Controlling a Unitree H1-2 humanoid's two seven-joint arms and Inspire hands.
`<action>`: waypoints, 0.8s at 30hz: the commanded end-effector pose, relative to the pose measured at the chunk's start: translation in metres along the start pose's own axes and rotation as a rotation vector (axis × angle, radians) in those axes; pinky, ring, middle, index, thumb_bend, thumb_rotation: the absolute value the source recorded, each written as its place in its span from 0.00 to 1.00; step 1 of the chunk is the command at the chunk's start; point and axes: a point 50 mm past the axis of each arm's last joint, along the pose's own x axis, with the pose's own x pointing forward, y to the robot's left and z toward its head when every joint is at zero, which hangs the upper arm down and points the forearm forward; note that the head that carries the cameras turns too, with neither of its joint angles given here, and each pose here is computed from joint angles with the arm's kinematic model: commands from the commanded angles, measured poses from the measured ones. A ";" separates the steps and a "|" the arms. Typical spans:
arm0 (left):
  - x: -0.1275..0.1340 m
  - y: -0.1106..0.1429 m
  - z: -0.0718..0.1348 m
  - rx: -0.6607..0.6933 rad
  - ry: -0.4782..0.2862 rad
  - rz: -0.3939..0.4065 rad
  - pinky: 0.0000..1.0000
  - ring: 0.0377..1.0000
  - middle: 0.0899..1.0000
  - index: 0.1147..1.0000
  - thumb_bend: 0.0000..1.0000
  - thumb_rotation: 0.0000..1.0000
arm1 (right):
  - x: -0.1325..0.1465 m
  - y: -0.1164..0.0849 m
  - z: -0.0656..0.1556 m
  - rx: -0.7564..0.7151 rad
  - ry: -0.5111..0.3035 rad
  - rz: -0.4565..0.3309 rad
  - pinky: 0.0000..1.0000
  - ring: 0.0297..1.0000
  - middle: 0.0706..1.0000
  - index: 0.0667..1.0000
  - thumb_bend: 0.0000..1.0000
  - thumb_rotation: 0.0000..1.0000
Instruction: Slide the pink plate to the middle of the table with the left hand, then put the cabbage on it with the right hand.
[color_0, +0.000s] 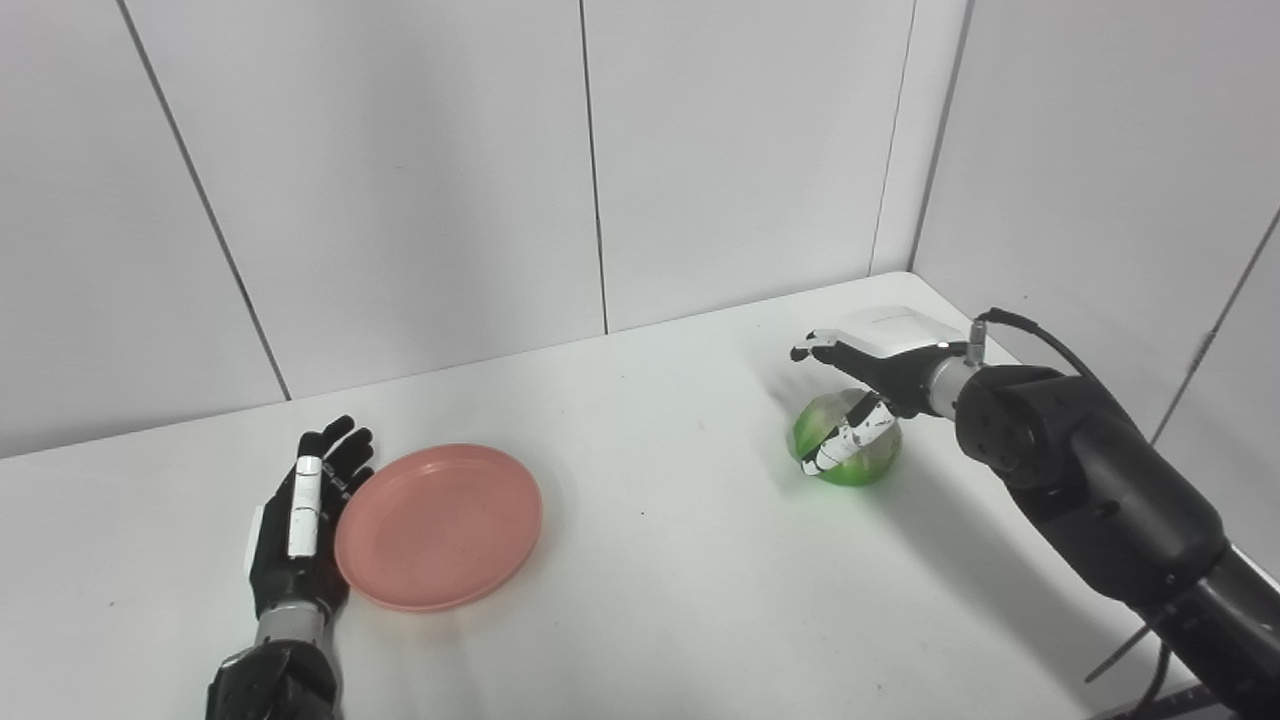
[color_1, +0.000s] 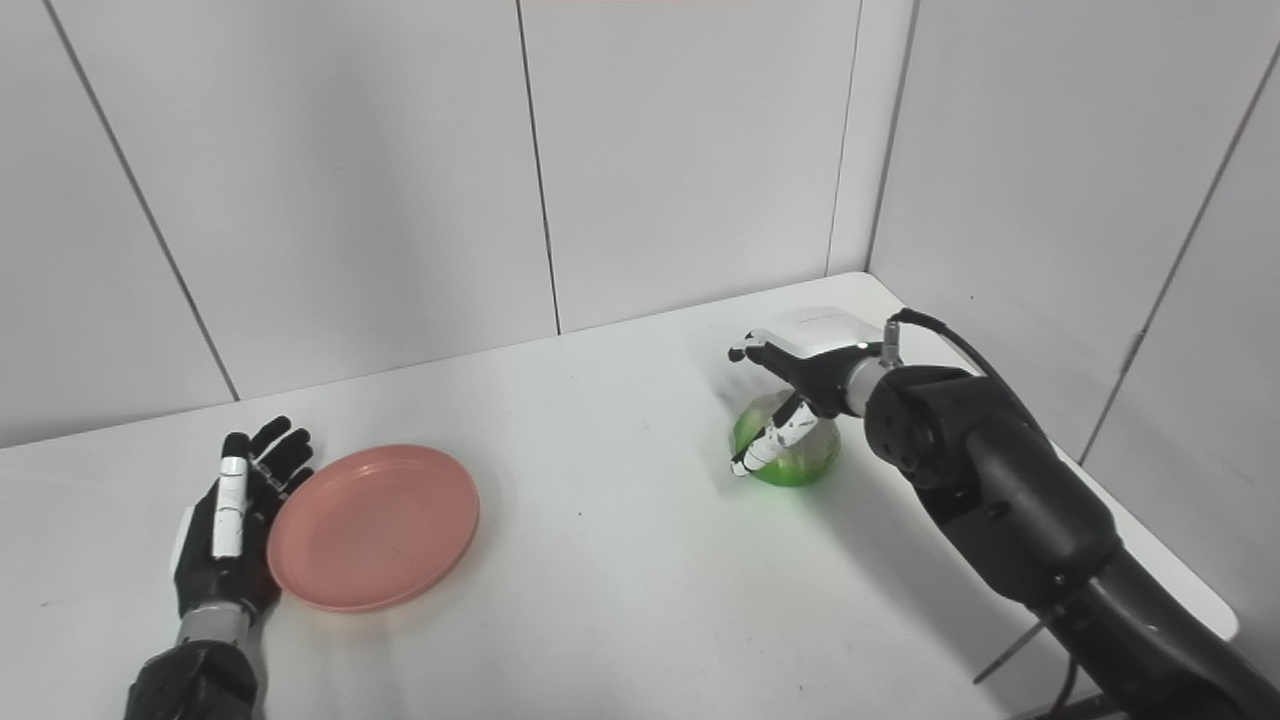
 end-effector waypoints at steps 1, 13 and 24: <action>0.001 -0.002 -0.003 0.000 0.025 0.008 0.88 0.85 0.75 0.69 0.83 0.74 | -0.002 -0.032 -0.002 -0.028 -0.013 -0.112 0.84 0.93 0.94 0.87 1.00 0.51; -0.001 -0.001 -0.001 -0.008 0.025 0.006 0.88 0.85 0.74 0.68 0.82 0.73 | 0.014 -0.027 -0.006 -0.013 0.014 -0.082 0.81 0.92 0.94 0.87 1.00 0.49; -0.002 -0.001 0.000 0.007 0.024 0.007 0.87 0.85 0.75 0.68 0.83 0.73 | 0.028 -0.017 -0.002 -0.038 0.038 -0.027 0.81 0.95 0.93 0.88 1.00 0.50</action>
